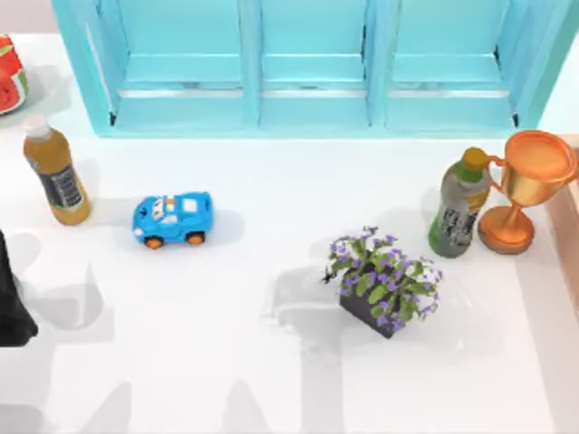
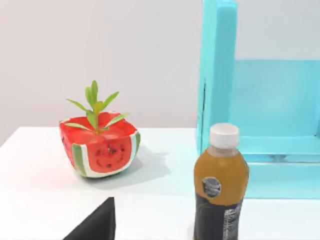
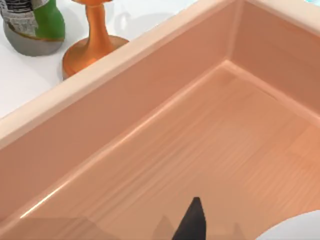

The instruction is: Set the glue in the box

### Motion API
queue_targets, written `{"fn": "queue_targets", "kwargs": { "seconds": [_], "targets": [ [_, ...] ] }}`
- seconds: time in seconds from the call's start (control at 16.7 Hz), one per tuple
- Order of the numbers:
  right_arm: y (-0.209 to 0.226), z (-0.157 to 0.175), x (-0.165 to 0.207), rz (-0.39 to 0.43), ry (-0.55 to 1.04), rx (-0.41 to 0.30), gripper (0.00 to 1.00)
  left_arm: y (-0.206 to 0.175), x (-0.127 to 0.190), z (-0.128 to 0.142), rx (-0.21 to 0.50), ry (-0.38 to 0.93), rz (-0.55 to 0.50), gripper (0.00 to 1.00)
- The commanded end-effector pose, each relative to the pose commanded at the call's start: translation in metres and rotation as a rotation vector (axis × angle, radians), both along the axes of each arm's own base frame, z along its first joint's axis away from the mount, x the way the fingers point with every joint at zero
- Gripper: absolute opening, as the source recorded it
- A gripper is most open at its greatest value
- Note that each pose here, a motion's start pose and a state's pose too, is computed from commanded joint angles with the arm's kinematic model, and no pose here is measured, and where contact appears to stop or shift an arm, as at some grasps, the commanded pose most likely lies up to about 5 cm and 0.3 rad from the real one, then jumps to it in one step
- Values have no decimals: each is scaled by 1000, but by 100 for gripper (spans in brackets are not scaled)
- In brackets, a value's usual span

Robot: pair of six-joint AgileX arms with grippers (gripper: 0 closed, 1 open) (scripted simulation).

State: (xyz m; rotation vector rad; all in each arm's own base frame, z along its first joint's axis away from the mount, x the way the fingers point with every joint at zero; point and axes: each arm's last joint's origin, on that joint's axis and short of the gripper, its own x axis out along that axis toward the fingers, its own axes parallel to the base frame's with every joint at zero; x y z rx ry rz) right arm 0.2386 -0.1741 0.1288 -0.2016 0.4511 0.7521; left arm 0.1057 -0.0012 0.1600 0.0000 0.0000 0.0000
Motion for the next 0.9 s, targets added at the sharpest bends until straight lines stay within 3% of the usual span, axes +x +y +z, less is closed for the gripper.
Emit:
{"fn": "queue_targets", "kwargs": {
  "seconds": [0.54, 0.9],
  "targets": [
    [0, 0, 0, 0, 0, 0, 98, 0, 0, 0, 0, 0, 0, 100],
    [0, 0, 0, 0, 0, 0, 100, 0, 0, 0, 0, 0, 0, 100]
  ]
}}
